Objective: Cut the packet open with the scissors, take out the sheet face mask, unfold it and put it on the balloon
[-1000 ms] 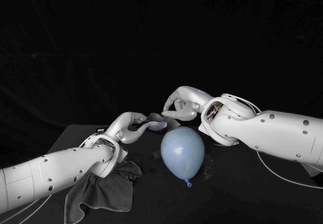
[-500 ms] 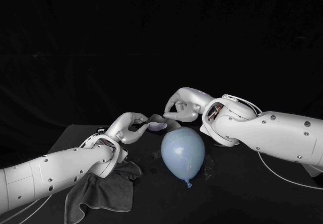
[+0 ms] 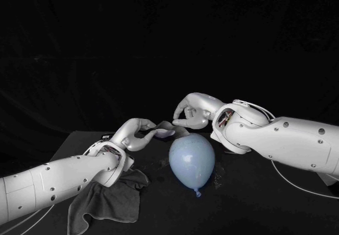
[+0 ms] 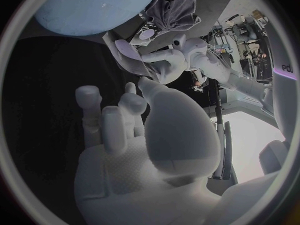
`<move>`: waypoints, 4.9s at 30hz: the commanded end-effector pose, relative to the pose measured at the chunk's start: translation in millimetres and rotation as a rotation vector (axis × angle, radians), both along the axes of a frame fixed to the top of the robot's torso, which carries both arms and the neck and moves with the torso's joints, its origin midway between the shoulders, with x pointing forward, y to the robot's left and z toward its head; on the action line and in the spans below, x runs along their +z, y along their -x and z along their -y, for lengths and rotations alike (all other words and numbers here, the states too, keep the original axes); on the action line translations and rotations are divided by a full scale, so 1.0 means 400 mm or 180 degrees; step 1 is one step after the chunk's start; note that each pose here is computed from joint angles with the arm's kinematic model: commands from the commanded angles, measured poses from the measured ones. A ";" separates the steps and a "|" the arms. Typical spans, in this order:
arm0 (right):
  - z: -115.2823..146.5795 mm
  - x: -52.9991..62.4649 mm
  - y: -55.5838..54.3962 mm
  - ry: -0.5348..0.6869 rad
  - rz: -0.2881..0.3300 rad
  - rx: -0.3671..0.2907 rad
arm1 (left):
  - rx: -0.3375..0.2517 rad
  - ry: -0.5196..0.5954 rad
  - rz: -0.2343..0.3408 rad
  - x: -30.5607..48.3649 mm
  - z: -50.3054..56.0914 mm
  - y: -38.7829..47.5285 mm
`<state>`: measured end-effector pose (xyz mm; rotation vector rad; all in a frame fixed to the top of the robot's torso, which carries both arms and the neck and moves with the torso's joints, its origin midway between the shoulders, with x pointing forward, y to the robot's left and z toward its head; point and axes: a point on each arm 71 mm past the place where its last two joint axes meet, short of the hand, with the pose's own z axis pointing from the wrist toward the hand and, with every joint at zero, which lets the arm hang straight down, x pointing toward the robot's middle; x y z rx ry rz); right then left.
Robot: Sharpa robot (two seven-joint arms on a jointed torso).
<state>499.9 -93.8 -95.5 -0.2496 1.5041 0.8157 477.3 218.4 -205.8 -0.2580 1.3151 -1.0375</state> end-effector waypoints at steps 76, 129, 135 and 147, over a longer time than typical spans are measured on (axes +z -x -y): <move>-0.011 -0.058 0.005 0.0682 0.0223 0.0288 | -0.0187 0.0353 -0.0126 0.036 0.030 0.022; 0.080 -0.057 -0.143 0.0241 -0.0106 -0.1396 | 0.0496 0.0852 -0.0549 0.075 -0.049 -0.026; 0.054 -0.060 -0.150 0.0293 -0.0038 -0.1477 | 0.0259 0.0803 -0.0994 0.054 0.033 -0.021; -0.003 -0.063 -0.142 0.0644 0.0268 -0.1412 | 0.0040 0.0638 -0.1664 0.020 0.180 -0.047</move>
